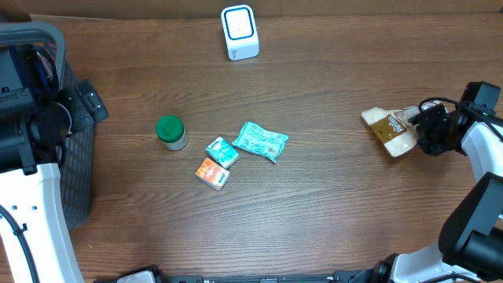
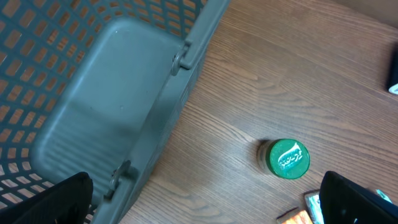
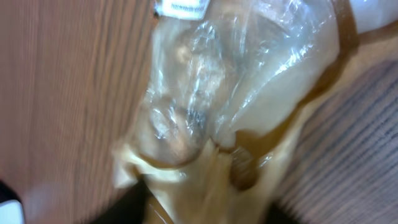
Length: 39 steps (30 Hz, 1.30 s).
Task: Scan the item barcode
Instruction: 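Carry the bread bag to the right and set it down, then move the right gripper back toward the mint-green pack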
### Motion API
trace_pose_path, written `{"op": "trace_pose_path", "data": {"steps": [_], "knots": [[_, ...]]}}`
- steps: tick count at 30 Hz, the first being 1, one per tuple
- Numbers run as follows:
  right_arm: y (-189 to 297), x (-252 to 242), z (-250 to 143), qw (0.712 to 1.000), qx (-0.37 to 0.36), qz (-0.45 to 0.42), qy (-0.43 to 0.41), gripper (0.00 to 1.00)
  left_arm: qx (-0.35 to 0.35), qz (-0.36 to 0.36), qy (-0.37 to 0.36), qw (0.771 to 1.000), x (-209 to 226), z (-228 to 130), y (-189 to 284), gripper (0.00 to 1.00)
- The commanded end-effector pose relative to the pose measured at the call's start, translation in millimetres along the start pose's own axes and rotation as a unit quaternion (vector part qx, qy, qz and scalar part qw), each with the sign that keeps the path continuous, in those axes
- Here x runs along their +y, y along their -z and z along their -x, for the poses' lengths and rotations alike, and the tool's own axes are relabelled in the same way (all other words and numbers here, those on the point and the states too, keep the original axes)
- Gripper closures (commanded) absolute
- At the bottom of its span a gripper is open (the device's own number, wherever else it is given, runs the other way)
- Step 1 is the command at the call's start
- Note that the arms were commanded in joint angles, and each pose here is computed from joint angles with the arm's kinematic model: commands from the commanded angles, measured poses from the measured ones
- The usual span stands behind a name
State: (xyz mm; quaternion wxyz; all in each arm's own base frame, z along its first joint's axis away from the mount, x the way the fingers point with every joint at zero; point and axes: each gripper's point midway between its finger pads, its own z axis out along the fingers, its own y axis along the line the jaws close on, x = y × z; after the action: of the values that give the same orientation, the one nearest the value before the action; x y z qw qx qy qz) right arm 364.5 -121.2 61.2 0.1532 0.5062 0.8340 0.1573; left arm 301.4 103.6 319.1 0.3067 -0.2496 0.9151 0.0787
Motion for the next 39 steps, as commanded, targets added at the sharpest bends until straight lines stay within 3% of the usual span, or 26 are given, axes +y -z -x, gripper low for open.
{"op": "trace_pose_path", "data": {"steps": [1,9,18,21,26,28,35,39], "knots": [[6.3,1.5,-3.2,1.000,0.009,0.000,0.026,0.23,-0.010,-0.003,0.009,1.000,1.0,3.4,5.7,0.00],[43.1,38.3,-26.4,0.990,0.058,0.026,0.127,0.23,-0.010,-0.003,0.009,1.000,1.0,3.3,5.6,0.01],[50.0,116.2,-123.7,0.934,0.140,0.116,0.309,0.25,-0.009,-0.003,0.009,1.000,1.0,3.3,5.6,0.01],[42.8,139.4,-166.4,0.909,0.157,0.131,0.363,0.35,-0.009,-0.003,0.009,1.000,1.0,3.3,5.6,0.00],[15.5,155.5,-236.3,0.904,0.180,0.102,0.374,0.74,-0.009,-0.003,0.009,1.000,1.0,3.3,5.6,0.00],[6.2,156.9,-259.5,0.898,0.196,0.098,0.383,0.80,-0.009,-0.003,0.009,1.000,1.0,3.3,5.6,0.00],[-26.0,147.2,-332.0,0.874,0.242,0.068,0.416,0.87,-0.009,-0.003,0.009,1.000,1.0,3.3,5.5,0.00],[-41.3,134.9,-353.3,0.870,0.258,0.043,0.418,0.88,-0.009,-0.003,0.009,1.000,1.0,3.3,5.6,0.00]]}}
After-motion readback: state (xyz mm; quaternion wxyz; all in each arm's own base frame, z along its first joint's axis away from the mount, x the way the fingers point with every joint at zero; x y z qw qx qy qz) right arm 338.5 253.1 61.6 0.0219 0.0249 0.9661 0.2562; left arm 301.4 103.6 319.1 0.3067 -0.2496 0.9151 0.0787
